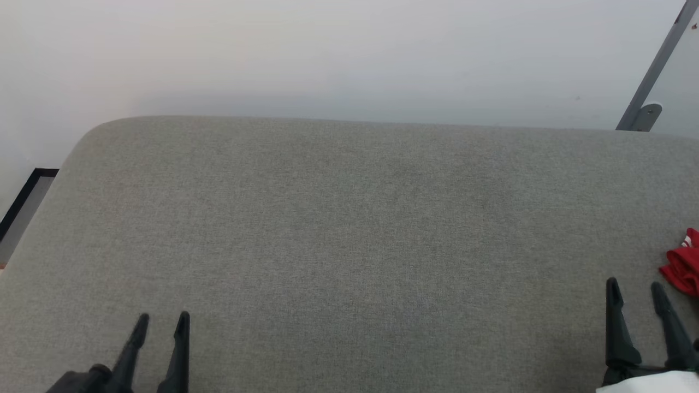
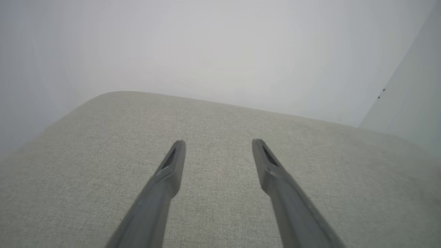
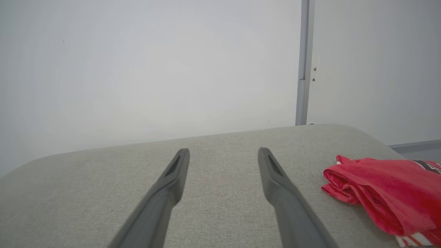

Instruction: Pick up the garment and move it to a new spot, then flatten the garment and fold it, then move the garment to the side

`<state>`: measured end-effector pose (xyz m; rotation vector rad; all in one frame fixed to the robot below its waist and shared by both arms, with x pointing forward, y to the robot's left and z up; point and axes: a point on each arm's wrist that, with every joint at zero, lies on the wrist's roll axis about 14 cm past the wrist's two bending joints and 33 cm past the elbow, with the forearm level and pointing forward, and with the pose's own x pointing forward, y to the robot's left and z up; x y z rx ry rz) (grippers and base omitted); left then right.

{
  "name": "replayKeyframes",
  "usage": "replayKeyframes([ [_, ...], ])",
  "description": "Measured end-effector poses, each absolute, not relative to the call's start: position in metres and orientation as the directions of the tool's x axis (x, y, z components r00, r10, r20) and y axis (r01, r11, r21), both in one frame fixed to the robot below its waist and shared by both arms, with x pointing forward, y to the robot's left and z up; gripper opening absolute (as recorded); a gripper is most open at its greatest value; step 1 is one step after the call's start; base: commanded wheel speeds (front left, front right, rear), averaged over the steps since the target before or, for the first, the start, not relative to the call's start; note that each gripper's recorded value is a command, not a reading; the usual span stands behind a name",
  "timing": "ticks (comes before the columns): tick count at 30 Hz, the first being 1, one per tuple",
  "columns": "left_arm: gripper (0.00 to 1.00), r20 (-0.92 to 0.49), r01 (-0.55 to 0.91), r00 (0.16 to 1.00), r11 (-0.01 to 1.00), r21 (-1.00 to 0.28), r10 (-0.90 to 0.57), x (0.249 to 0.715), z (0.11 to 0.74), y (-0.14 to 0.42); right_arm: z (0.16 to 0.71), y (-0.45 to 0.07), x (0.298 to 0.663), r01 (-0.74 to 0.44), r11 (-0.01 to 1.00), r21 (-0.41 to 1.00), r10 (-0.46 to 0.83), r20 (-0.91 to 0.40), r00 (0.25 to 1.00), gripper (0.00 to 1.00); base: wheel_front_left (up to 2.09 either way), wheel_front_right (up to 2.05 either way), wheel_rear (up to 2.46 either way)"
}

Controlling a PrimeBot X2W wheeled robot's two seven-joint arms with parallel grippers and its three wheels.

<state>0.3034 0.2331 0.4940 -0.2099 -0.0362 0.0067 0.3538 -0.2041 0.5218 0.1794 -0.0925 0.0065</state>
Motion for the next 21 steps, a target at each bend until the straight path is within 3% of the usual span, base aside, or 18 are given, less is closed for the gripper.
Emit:
replayKeyframes([
  [6,0.0,-0.02,-0.019,1.0,0.969,-0.245,0.015,0.3,0.475,0.226,0.499,-0.204,0.348,0.007,0.98,0.199,-0.011,0.02,1.0,0.0,0.0,0.0,0.0],
  [21,0.0,-0.059,-0.082,0.996,0.877,-0.473,0.061,0.31,0.47,0.229,0.491,-0.206,0.354,0.043,0.893,0.448,-0.037,-0.022,0.999,0.0,0.0,0.0,0.0],
])
